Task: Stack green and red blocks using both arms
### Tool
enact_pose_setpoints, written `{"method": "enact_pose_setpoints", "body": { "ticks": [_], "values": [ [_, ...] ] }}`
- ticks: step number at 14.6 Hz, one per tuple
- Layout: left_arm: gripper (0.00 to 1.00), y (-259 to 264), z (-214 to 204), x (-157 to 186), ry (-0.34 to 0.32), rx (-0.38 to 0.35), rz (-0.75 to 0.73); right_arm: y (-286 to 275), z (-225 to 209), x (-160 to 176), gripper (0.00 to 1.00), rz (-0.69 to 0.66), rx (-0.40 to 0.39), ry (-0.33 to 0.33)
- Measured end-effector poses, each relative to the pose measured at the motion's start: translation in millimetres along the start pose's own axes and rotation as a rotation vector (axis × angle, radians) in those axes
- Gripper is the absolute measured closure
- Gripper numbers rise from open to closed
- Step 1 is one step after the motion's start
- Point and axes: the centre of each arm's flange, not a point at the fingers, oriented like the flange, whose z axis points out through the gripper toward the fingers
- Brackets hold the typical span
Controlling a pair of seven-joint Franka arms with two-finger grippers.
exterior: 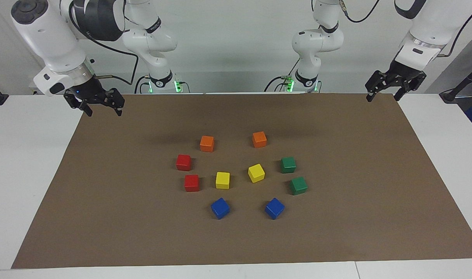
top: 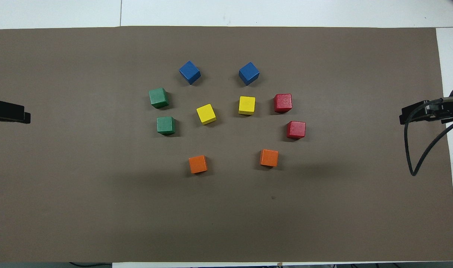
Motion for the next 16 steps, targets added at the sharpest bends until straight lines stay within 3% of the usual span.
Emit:
{"method": "enact_pose_setpoints", "body": {
  "ticks": [4,7,11,16],
  "values": [
    [0.0,6,15,-1,-0.006,0.001,0.013,-20,2,5,0.0,0.024,-0.002,0.034],
    [0.0,53,47,-6,0.018,0.0,0.029,-76,22,13,0.0,0.088,-0.002,0.051],
    [0.0,122,100,-14,0.02,-0.005,0.054,-141,75,38,0.0,0.106,-0.001,0.067],
    [0.0,161,181,1,0.012,-0.015,0.117,-168,148,51,0.0,0.071,0.012,0.118]
  ]
}}
